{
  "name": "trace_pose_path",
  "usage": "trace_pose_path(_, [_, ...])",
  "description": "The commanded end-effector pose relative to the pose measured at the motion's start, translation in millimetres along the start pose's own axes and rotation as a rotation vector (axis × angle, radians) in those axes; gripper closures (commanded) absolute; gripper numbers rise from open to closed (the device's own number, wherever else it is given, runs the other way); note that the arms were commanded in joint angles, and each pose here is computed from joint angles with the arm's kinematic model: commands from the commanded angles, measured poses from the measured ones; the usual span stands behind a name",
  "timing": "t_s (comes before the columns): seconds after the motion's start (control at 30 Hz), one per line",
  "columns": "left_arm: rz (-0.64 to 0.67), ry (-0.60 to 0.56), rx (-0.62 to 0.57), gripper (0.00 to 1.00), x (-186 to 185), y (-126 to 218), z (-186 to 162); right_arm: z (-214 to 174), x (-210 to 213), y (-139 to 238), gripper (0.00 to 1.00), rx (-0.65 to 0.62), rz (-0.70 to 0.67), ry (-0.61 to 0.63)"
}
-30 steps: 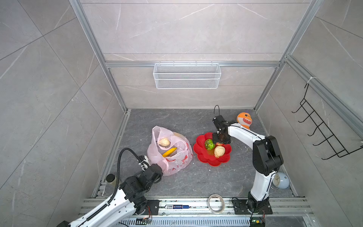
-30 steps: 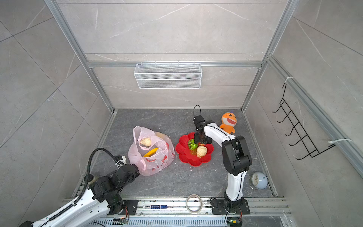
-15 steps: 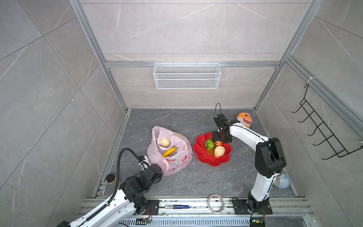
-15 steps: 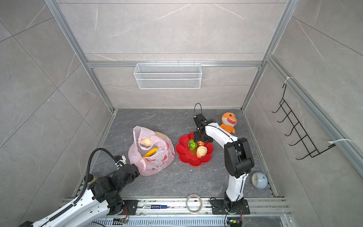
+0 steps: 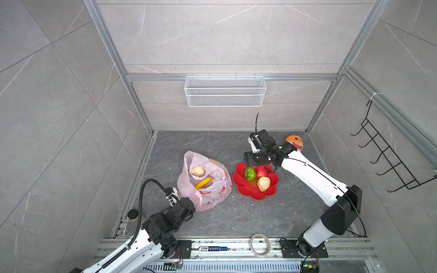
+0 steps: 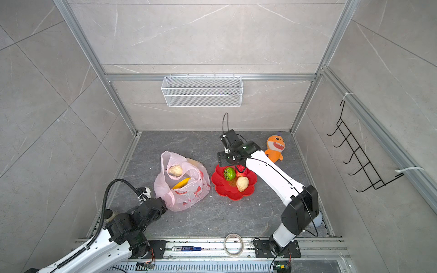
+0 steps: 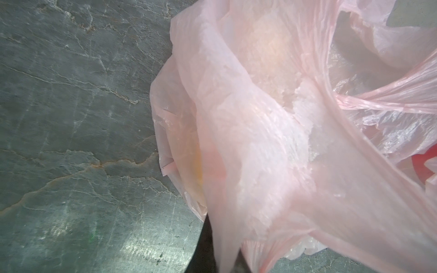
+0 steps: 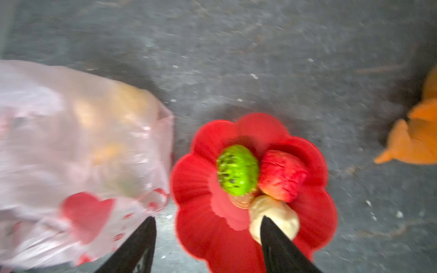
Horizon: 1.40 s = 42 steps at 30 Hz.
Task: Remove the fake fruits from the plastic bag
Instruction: 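Move the right gripper back over the bag and reach inside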
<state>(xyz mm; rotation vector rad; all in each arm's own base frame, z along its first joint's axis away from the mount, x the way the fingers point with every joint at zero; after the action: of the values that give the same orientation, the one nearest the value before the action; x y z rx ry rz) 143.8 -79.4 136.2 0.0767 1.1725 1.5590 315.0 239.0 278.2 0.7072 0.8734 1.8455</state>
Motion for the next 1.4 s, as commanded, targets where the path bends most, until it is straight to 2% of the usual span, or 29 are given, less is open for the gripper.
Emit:
trace_pose_path(0.0, [0.031, -0.002, -0.005, 1.0, 8.2, 1.9, 0.1, 2.7, 48.9, 7.9, 0.33, -0.027, 0.103, 0.065])
trace_pose_path(0.13, [0.045, 0.0, 0.013, 1.0, 14.2, 1.5, -3.6, 7.7, 107.0, -0.6, 0.4, -0.092, 0.246, 0.111])
trace_pose_path(0.2, [0.05, -0.003, 0.021, 1.0, 15.2, 1.2, -4.7, 8.5, 125.8, -8.3, 0.44, -0.089, 0.272, 0.13])
trace_pose_path(0.53, [0.086, -0.006, 0.043, 1.0, 19.8, -9.9, -13.4, -7.6, 192.4, -72.6, 0.53, 0.073, 0.383, 0.198])
trace_pose_path(0.73, [0.095, -0.006, 0.041, 1.0, 23.5, -4.8, -11.2, -24.3, 208.6, -90.1, 0.6, 0.168, 0.408, 0.232])
trace_pose_path(0.97, [0.097, 0.013, 0.025, 1.0, 27.0, -2.8, -9.4, -42.6, 214.6, -120.5, 0.61, 0.249, 0.404, 0.246])
trace_pose_path(1.2, [0.079, 0.013, 0.022, 1.0, 21.4, -0.1, -6.5, -46.2, 214.3, -156.9, 0.63, 0.286, 0.319, 0.27])
trace_pose_path(1.37, [0.087, 0.002, 0.019, 1.0, 22.9, 1.6, -5.4, -41.1, 207.5, -178.9, 0.62, 0.262, 0.227, 0.279])
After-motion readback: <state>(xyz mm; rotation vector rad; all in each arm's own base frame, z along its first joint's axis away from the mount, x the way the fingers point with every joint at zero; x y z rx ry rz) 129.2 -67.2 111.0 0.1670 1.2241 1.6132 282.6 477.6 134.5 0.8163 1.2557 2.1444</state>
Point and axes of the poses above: each gripper's point midway between its finger pads, its own y axis back along the fingers, its own x axis along the line the jaws close on, z = x × y, the point moved 5 cm from there along y, back along the fingers, and after that the axes turned 4 degrees about y, right-handed, at the moved point
